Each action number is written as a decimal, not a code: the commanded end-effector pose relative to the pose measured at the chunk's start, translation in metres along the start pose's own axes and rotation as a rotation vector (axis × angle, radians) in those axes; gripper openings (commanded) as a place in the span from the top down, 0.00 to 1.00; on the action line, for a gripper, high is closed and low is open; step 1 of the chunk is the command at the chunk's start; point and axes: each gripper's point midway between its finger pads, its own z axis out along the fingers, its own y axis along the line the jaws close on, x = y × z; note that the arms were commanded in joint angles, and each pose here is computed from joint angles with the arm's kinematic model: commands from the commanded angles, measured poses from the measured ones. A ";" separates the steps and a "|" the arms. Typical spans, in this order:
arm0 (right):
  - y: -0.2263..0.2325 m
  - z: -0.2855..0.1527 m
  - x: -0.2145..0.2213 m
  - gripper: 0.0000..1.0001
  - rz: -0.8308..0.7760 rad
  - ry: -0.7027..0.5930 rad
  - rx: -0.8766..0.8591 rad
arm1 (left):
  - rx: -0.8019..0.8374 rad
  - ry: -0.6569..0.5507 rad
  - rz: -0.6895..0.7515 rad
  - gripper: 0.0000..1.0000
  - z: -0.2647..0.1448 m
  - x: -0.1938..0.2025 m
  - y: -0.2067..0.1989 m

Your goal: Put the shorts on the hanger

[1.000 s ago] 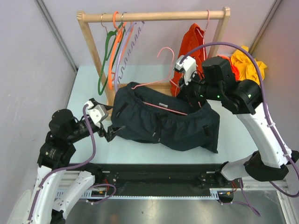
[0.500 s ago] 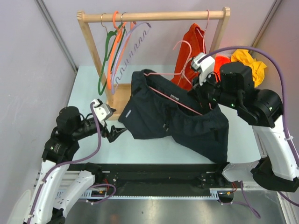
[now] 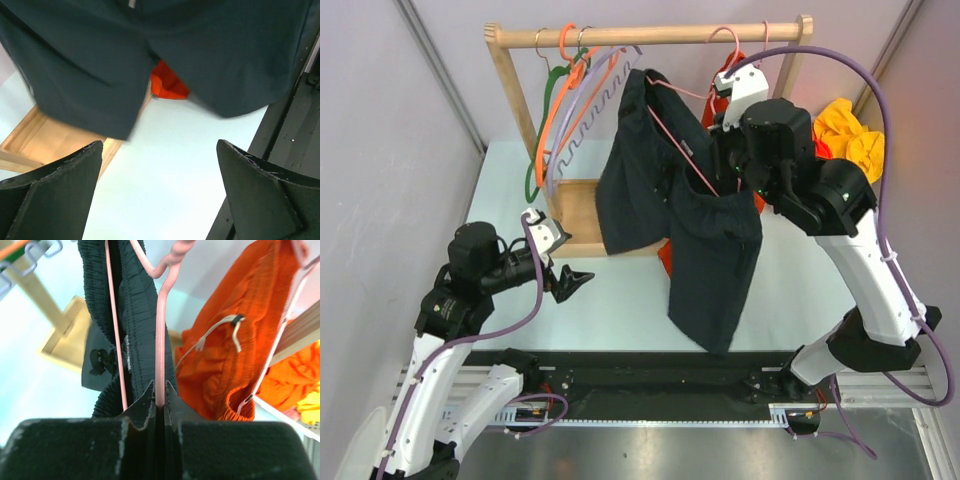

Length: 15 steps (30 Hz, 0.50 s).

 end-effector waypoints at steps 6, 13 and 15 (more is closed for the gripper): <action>-0.031 0.006 -0.056 1.00 0.097 -0.201 0.257 | 0.019 -0.031 0.016 0.00 0.004 -0.002 -0.001; -0.052 0.035 -0.047 1.00 0.110 -0.158 0.319 | 0.023 -0.027 0.014 0.00 0.007 0.003 -0.001; -0.063 0.041 -0.049 1.00 0.126 -0.159 0.336 | 0.018 -0.029 0.017 0.00 0.006 0.003 -0.001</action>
